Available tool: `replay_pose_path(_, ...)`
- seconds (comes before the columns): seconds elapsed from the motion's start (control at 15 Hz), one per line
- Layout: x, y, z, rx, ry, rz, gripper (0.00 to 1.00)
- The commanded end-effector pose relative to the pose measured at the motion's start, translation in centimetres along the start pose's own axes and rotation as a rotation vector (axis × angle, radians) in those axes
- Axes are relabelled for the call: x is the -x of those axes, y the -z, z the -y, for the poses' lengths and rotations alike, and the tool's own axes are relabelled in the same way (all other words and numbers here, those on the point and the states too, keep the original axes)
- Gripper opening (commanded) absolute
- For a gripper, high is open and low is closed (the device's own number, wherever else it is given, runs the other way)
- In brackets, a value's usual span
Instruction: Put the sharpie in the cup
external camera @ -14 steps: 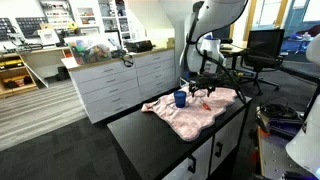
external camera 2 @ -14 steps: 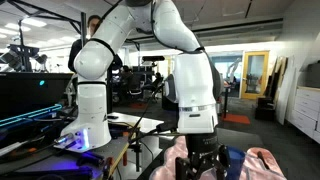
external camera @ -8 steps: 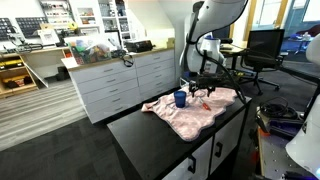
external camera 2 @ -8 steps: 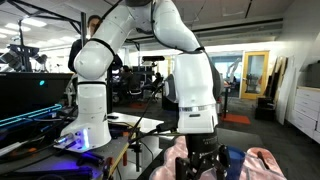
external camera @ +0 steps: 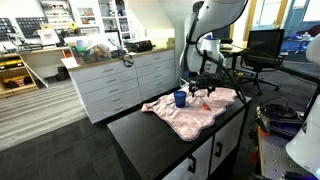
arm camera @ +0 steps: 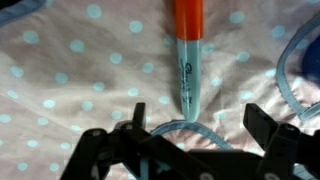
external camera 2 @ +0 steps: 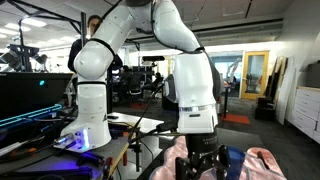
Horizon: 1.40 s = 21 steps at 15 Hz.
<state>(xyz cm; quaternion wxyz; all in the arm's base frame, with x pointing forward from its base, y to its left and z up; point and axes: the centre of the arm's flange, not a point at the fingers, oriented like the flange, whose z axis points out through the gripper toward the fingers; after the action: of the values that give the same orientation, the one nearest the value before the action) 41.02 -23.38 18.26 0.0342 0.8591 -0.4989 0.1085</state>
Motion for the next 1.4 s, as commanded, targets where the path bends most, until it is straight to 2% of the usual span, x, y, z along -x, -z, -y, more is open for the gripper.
replay_pose_path(0.0, 0.0, 0.0, 0.0, 0.0, 0.0, 0.0, 1.0)
replay_pose_path(0.6, 0.1, -0.5, 0.0, 0.016, 0.007, 0.023, 1.0)
replay_pose_path(0.93, 0.3, -1.2, -0.2, -0.039, 0.046, 0.093, 1.0)
replay_pose_path(1.33, 0.6, -1.2, -0.7, -0.039, 0.113, 0.107, 1.0)
